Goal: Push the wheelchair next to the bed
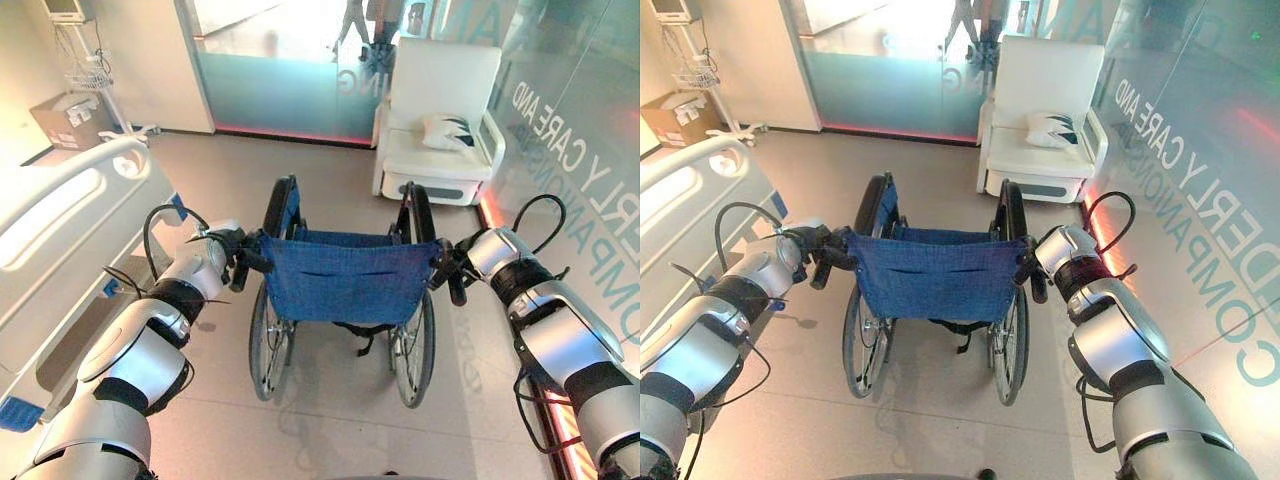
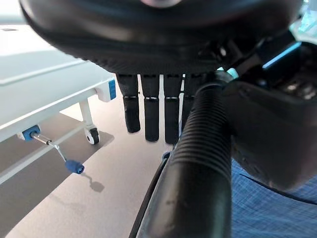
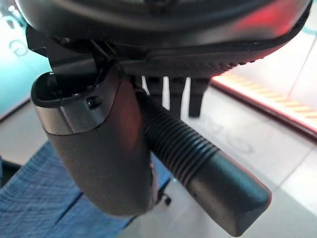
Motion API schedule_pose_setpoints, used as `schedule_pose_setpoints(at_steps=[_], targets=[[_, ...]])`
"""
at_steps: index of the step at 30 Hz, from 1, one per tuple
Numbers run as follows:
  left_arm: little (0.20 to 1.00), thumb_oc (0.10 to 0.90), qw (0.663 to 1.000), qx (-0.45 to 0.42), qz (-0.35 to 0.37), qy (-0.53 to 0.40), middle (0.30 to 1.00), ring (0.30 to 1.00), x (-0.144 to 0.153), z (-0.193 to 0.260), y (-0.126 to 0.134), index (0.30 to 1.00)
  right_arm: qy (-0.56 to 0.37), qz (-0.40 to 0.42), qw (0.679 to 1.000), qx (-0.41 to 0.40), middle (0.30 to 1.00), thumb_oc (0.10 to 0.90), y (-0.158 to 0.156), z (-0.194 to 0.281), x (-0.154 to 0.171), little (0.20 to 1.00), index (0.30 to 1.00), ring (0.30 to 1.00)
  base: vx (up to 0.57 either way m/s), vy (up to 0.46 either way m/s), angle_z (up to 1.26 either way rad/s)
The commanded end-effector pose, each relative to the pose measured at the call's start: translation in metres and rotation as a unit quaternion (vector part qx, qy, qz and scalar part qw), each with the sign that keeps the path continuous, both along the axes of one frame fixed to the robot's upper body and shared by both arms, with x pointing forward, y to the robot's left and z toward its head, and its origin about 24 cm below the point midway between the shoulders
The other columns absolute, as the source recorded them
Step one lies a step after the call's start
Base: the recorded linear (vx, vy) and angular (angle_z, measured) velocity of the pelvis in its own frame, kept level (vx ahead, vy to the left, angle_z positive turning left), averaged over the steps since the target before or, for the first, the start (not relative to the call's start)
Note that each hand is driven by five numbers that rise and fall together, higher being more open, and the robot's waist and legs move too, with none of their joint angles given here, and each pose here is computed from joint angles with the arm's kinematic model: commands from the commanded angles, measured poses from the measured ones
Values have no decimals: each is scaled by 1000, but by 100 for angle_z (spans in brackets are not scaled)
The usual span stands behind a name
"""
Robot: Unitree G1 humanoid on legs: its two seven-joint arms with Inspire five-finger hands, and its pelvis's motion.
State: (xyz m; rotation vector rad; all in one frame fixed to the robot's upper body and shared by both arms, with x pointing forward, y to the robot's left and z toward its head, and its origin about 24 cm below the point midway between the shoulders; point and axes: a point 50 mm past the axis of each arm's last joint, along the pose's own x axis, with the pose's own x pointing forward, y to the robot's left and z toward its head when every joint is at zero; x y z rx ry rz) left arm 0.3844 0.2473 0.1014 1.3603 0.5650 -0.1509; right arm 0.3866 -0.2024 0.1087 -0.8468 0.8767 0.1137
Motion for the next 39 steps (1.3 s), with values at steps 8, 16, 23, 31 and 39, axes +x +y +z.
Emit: schedule_pose_setpoints(at_steps=[8,16,23,31,39], targets=[[300,400,999,3,-38,-17,300,300,1,-9,-16,300,-162,108,973,-126,300,400,20,45,15,300,300,300,3,9,-3],[300,400,999,-47,-8,-4,300,300,-13,-35,-13,300,-144,86,978,-124,300,400,7,21,5,300,300,300,-5,9,-1],[300,400,995,-93,25,23,300,300,-20,-47,-15,300,-173,113,968,-146,300,400,11,19,8,300,300,300,6,48,0],[300,400,992,-122,4,-18,300,300,-11,-28,-22,300,-165,122,961,-186,300,400,2,25,14,300,300,300,26,105,3],[300,400,995,-94,-32,-13,300,300,4,5,-32,300,-175,109,959,-192,300,400,2,39,20,300,300,300,50,136,5]])
